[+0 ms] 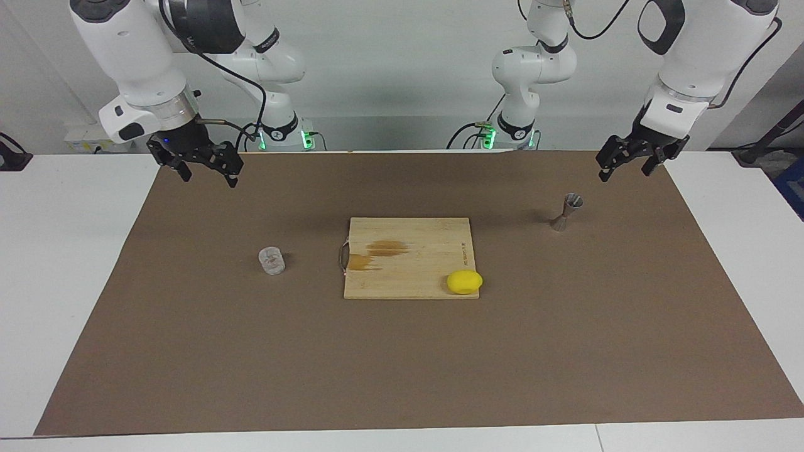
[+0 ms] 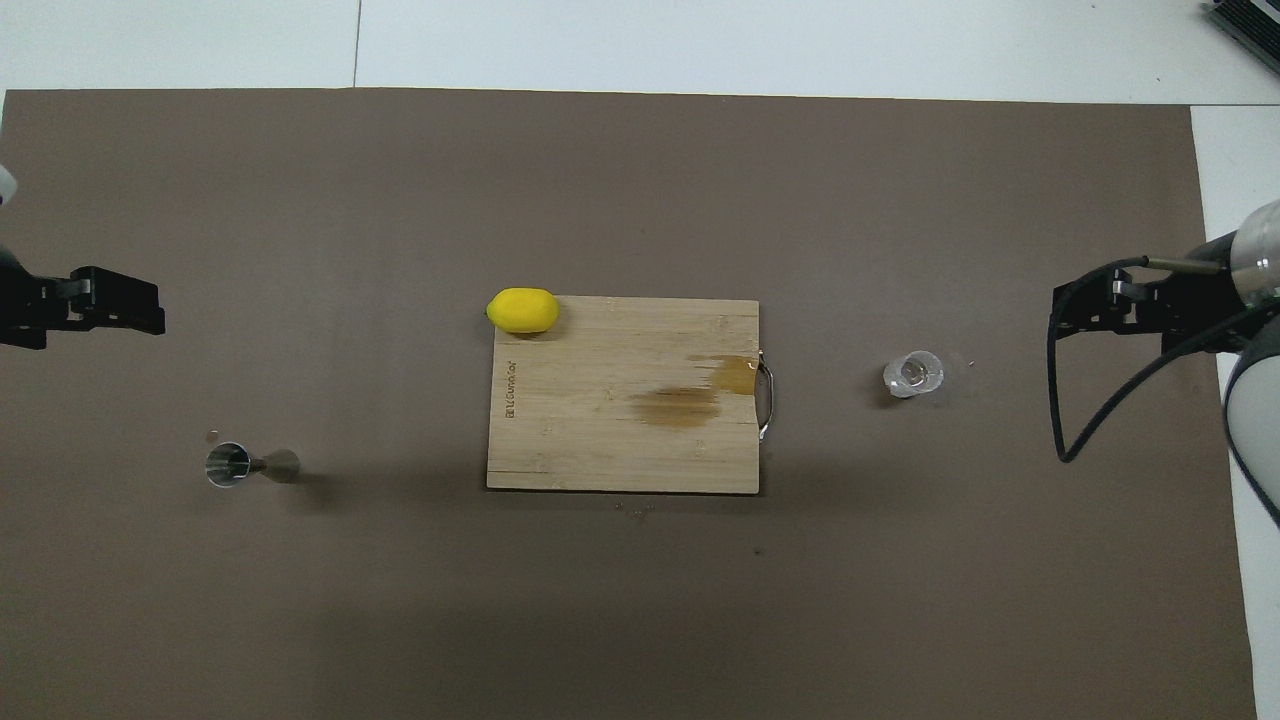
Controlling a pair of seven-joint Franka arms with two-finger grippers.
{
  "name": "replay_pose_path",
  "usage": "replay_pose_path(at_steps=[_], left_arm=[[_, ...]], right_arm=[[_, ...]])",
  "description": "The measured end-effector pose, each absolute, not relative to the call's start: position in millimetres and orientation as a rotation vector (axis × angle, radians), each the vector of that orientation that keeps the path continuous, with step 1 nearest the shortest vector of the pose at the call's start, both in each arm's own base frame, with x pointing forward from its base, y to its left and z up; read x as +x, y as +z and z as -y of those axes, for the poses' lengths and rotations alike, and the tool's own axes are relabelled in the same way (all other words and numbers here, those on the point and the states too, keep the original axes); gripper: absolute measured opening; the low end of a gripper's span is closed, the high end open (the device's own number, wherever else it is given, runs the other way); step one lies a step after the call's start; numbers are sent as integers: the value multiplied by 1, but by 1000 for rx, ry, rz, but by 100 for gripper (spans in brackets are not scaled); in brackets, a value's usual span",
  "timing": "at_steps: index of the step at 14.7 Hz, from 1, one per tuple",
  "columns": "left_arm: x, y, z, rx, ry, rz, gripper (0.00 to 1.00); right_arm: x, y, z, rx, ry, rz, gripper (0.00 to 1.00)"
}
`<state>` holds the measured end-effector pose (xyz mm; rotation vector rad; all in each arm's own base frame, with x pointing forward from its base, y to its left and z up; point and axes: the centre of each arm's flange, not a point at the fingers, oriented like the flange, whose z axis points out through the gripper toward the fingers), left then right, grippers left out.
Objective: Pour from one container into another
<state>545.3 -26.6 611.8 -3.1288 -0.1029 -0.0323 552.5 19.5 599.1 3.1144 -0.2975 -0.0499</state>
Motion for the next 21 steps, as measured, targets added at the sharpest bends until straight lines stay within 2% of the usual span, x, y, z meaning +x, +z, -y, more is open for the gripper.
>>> replay_pose_path(at_steps=[9,15,21], left_arm=[[547,609,28,-3188,-42,-26,100],[536,567,-79,-3429,-95,-482,100],[515,495,-164,-3510,-364,-1031,100]], right_arm=[[552,599,-20,3114,-50,297,100],[552,599,-20,3114,-50,297,100],[552,599,-20,3114,-50,297,100]])
